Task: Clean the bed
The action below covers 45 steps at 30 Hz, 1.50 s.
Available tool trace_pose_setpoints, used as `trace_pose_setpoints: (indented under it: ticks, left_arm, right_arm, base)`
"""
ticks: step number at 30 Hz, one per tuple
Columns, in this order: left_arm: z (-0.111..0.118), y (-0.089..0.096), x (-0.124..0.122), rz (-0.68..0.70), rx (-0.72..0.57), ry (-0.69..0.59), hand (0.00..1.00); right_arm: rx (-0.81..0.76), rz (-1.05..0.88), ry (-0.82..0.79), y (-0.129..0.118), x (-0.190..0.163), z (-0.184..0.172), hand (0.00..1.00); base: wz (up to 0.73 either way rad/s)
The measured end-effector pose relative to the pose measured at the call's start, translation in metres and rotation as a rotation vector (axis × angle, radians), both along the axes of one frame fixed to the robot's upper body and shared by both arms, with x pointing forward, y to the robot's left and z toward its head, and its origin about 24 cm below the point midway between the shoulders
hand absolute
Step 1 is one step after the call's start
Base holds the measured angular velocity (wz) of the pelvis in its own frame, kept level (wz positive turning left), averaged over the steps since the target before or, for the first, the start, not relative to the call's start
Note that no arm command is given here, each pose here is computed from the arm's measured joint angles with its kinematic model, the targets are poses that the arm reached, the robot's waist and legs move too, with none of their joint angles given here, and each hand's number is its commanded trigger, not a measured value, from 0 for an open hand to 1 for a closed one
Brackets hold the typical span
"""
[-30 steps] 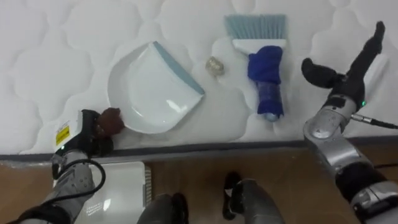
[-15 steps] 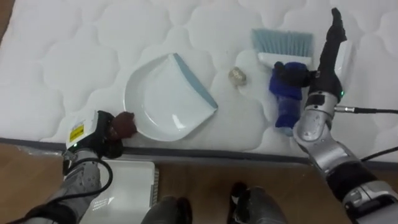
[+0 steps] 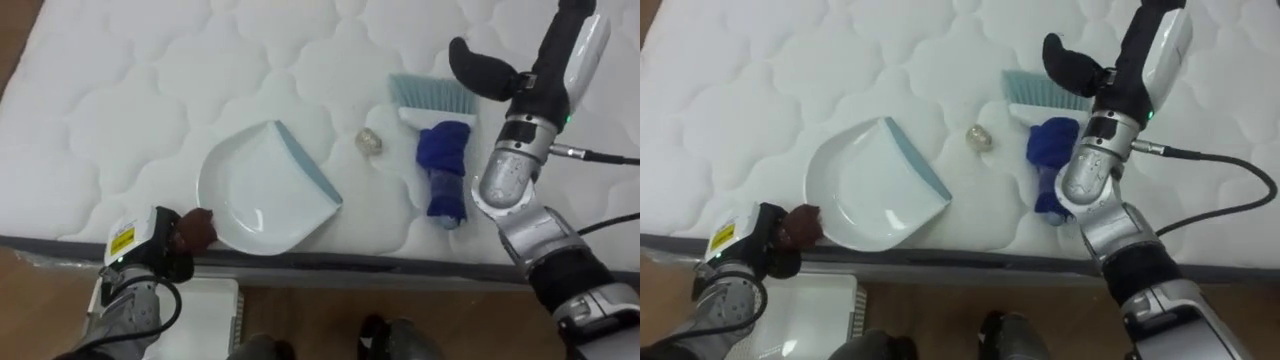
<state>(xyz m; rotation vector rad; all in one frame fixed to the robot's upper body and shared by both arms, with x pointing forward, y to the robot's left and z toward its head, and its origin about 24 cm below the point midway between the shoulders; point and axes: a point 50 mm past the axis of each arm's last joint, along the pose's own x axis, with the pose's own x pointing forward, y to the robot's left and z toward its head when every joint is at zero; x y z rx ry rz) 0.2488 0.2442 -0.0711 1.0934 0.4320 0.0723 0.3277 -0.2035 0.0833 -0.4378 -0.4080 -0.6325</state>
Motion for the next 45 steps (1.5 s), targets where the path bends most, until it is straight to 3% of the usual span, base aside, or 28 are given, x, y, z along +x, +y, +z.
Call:
trace_pose_setpoints:
  ticks: [16,36,45]
  left_arm:
    - [0.019,-0.007,0.025,-0.057,-0.026,-0.075,1.00]
    - [0.027,-0.019,0.037,-0.077,-0.047,-0.085,1.00]
    - [0.025,-0.023,0.038,-0.071,-0.050,-0.056,1.00]
  right_arm:
    - [0.050,-0.124,0.276,-0.034,-0.009,-0.048,0.00]
    - [0.086,0.041,0.540,-0.030,-0.007,-0.073,0.00]
    - [0.205,0.054,0.643,-0.025,-0.012,-0.091,0.00]
  base:
    - [0.02]
    - [0.02]
    - [0.00]
